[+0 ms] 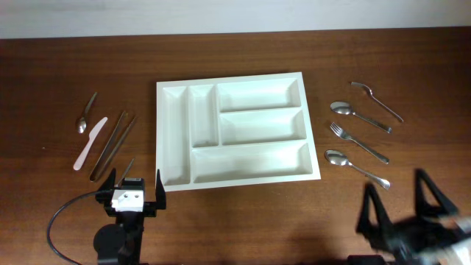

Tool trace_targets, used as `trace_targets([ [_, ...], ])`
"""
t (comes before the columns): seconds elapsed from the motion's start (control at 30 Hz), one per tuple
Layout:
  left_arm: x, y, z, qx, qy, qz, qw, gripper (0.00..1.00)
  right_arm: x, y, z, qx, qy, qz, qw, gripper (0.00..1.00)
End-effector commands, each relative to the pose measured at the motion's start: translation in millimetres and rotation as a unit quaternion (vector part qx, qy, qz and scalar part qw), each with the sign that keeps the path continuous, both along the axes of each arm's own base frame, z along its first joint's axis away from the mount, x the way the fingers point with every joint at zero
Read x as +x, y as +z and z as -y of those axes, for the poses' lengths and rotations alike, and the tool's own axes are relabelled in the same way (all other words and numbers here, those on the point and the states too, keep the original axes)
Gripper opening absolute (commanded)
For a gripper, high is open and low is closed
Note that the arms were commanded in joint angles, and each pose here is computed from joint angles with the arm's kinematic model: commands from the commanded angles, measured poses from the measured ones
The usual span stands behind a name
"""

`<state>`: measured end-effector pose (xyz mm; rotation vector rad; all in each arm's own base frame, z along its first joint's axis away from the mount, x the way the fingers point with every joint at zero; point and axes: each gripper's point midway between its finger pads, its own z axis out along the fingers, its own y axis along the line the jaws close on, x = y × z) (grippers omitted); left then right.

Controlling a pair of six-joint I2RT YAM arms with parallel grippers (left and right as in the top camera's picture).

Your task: Pack container

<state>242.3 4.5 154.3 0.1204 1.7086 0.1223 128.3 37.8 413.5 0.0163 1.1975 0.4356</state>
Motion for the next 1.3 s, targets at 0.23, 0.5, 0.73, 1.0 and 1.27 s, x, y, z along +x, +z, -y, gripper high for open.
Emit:
trace_targets([
  [0.23,0.2,-2.8,1.6,-0.006,-0.003,0.0,1.0,0.99,-26.9,16.8,-22.3,-0.028,0.06,0.008,0.998,0.99],
  [0.5,0.2,-2.8,1.6,-0.006,-0.003,0.0,1.0,0.99,18.4,-43.8,-39.4,-0.048,0.119,-0.257,0.958,0.99],
  [0.73,0.2,-2.8,1.6,-0.006,-0.003,0.0,1.0,0.99,42.3,-61.8,-18.6,-0.118,0.08,-0.478,0.867,0.99],
  [1.0,0.2,-2.8,1.6,-0.006,-0.003,0.0,1.0,0.99,76.5,-96.5,27.3,-0.155,-0.016,-0.65,0.744,0.99],
  [1.27,0.2,-2.8,1.6,-0.006,-0.003,0.0,1.0,0.99,113.5,-128.4,32.9,-0.169,-0.011,-0.7,0.694,0.99],
])
